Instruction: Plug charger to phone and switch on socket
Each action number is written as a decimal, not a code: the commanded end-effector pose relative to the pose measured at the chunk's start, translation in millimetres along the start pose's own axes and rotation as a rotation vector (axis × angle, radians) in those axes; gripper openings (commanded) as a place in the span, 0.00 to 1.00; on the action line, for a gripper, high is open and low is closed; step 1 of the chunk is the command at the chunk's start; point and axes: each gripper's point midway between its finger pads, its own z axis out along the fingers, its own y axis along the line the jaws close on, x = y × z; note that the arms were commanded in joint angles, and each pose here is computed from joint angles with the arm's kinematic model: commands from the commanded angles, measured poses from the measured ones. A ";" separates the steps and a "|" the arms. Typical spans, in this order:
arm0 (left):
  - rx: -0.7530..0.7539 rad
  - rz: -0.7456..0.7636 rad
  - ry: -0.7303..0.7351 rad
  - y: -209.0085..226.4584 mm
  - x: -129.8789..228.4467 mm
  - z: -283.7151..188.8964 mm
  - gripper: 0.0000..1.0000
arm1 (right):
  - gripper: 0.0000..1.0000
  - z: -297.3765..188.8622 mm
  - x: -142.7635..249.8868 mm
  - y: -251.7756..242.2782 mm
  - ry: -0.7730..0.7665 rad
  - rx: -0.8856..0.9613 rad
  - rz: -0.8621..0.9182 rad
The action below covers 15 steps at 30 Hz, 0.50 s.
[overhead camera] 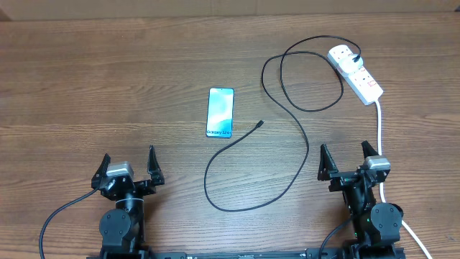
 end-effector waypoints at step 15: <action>0.001 0.025 -0.008 0.4 -0.8 -0.3 1.00 | 1.00 0.0 1.0 1.3 -0.007 -0.007 -0.004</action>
